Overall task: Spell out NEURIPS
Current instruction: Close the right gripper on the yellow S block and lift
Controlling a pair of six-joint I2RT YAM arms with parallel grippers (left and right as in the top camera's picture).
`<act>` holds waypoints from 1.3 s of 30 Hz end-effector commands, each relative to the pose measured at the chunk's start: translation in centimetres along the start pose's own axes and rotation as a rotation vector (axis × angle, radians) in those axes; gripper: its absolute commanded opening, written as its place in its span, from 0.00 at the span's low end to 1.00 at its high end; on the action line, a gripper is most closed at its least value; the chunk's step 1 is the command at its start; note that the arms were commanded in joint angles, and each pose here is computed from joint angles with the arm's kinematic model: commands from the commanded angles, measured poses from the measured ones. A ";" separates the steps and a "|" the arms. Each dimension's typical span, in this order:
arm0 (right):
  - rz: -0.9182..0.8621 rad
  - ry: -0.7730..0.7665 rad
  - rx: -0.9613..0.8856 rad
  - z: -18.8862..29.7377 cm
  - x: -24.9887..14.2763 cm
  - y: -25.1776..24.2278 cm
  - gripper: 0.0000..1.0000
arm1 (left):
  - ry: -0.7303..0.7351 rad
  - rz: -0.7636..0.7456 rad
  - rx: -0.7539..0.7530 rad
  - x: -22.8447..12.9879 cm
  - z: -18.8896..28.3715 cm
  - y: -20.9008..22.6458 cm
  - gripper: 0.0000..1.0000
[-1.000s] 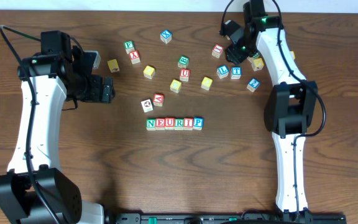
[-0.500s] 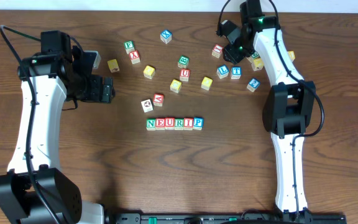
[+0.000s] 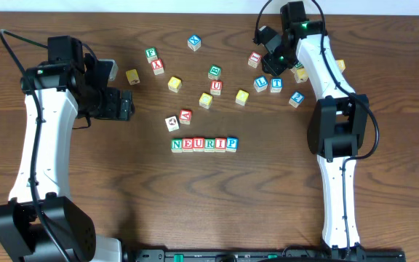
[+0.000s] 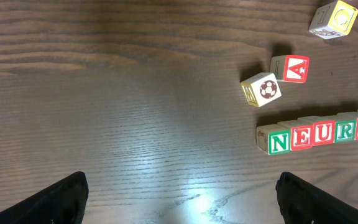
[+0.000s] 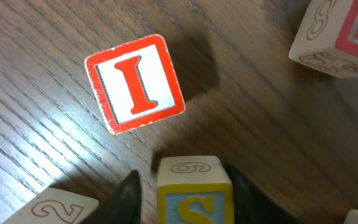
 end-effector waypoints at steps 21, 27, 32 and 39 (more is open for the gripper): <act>-0.053 0.017 -0.012 -0.8 -0.2 0.0 0.04 | -0.028 -0.019 -0.010 0.2 0.9 -0.3 0.95; -0.089 -0.025 -0.047 1.9 0.8 -0.2 0.01 | -0.028 -0.019 -0.010 0.2 0.9 -0.3 0.95; -0.162 -0.086 -0.093 6.9 1.9 -0.3 0.10 | -0.028 -0.020 -0.010 0.2 0.9 -0.3 0.95; -0.457 -0.128 -0.085 18.5 1.8 2.8 0.07 | -0.028 -0.019 -0.010 0.2 0.9 -0.3 0.95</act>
Point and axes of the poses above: each gripper's point midway between its finger pads, its own z axis back along the fingers, its own y axis along the line the jaws close on, x = y × z, the point moved 10 cm from there along z, back along the fingers, and after that the axes turned 9 degrees about z, right-handed, at the moved point
